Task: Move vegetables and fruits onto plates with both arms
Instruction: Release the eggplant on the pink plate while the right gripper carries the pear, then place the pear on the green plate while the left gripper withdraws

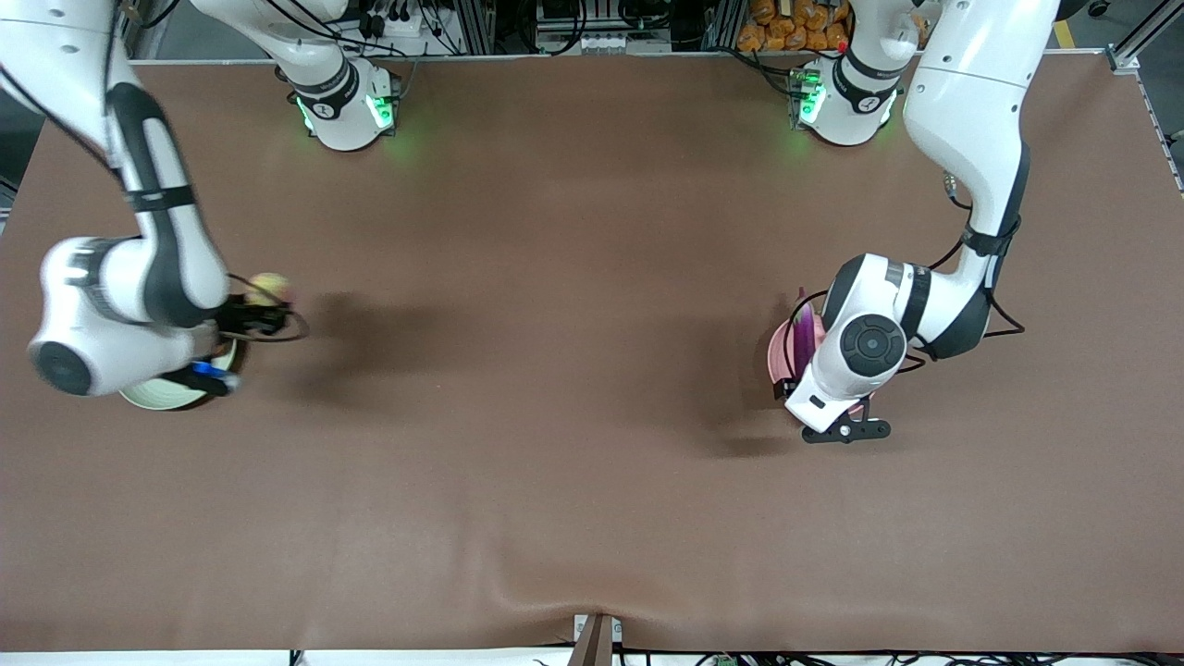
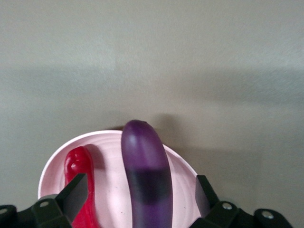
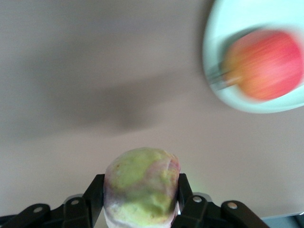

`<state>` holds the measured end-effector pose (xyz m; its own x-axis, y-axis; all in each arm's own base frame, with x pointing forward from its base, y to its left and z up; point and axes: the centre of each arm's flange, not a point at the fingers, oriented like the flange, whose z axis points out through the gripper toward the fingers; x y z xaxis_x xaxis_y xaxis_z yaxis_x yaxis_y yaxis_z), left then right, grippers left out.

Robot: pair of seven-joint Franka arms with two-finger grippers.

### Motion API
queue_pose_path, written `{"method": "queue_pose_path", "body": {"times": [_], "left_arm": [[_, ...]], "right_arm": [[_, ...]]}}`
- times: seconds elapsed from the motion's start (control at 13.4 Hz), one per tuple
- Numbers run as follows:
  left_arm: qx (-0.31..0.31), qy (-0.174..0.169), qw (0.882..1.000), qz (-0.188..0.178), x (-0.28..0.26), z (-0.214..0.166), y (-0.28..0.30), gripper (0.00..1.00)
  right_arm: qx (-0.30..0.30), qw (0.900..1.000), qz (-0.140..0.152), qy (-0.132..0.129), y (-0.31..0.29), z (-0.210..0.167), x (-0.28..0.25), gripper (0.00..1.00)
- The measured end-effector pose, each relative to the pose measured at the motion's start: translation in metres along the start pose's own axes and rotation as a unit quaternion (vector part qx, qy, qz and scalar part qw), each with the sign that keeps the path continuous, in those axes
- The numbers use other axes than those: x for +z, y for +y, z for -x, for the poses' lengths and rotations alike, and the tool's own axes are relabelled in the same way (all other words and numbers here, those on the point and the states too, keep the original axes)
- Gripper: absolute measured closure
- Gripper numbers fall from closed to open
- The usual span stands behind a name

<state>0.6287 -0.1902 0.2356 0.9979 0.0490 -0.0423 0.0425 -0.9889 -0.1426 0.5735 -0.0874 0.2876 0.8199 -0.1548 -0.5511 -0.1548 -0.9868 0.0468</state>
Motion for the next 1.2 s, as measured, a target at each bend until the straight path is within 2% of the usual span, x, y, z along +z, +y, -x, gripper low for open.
{"method": "queue_pose_path", "body": {"times": [0.15,0.37,0.6,0.82,0.9,1.12,1.2], "left_arm": [[-0.003,0.012,1.0,0.003,-0.027,-0.002,-0.003,0.0],[0.004,0.013,1.0,-0.002,-0.079,0.003,-0.021,0.0],[0.036,0.008,0.999,-0.007,-0.13,0.005,-0.074,0.0],[0.064,-0.002,0.998,-0.01,-0.183,0.017,-0.139,0.0],[0.07,-0.005,0.997,-0.009,-0.202,0.025,-0.155,0.0],[0.059,0.002,0.998,0.01,-0.265,0.059,-0.179,0.0],[0.057,0.004,0.998,0.013,-0.282,0.07,-0.183,0.0]], "right_arm": [[-0.065,0.997,0.037,0.009,0.043,-0.003,-0.012,0.35],[-0.135,0.986,0.09,0.025,0.078,-0.018,-0.026,0.35],[-0.179,0.978,0.095,0.045,0.133,-0.046,-0.002,0.35],[-0.186,0.978,0.087,0.038,0.158,-0.065,0.031,0.35],[-0.189,0.978,0.084,0.038,0.154,-0.068,0.033,0.3],[-0.193,0.977,0.076,0.042,0.144,-0.07,0.026,0.0],[-0.193,0.978,0.074,0.036,0.143,-0.068,0.021,0.0]]}}
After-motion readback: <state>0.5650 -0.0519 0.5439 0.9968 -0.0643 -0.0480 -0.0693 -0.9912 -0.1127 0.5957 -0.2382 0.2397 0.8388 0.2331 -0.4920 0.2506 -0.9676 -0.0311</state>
